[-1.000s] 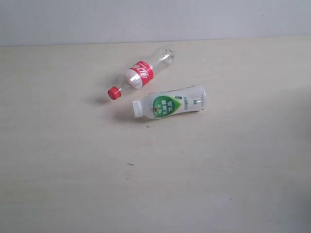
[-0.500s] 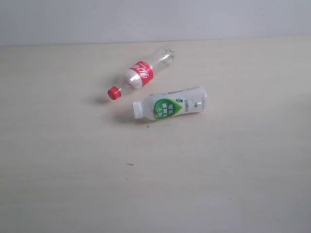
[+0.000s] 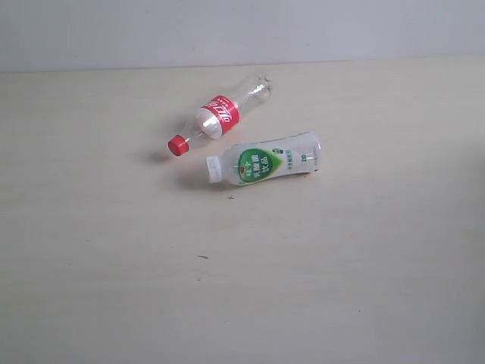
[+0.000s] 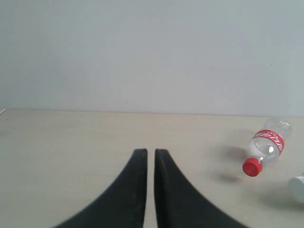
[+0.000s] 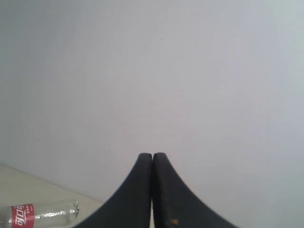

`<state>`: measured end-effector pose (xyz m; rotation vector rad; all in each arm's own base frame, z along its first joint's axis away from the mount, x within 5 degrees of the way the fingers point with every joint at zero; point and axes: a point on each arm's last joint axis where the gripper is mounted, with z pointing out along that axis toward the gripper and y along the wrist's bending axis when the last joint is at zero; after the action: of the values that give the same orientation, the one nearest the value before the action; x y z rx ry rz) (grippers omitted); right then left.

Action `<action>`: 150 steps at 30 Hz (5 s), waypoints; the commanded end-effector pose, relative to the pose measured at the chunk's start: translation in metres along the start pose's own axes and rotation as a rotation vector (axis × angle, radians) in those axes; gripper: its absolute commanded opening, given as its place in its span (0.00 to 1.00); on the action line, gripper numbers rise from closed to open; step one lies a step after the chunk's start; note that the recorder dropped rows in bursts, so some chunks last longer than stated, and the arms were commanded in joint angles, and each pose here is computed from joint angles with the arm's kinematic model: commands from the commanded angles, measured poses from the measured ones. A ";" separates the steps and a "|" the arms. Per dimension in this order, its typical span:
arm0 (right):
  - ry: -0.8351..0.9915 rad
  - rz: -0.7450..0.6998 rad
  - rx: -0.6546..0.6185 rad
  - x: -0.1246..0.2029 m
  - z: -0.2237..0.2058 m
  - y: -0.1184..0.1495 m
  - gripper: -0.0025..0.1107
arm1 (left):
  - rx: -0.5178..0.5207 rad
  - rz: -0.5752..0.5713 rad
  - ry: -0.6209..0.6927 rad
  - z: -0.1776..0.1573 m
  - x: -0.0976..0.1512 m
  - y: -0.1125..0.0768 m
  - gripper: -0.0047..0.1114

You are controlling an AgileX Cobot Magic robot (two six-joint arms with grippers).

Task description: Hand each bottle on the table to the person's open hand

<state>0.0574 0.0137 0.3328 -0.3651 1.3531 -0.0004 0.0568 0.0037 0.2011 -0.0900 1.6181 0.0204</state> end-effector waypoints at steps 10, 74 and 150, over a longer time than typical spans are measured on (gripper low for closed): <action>-0.044 -0.104 -0.011 0.025 -0.011 0.009 0.02 | 0.005 0.003 -0.011 -0.001 -0.001 0.000 0.11; 1.059 -0.962 -1.010 0.148 0.312 0.187 0.40 | 0.005 0.003 -0.011 -0.001 -0.001 0.000 0.11; 1.490 -0.157 -0.238 0.078 0.277 0.114 0.02 | 0.005 0.003 -0.011 -0.001 -0.001 0.000 0.11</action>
<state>0.3084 0.1940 0.2782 -0.8581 2.7462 -0.2921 0.0568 0.0037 0.2011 -0.0900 1.6181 0.0204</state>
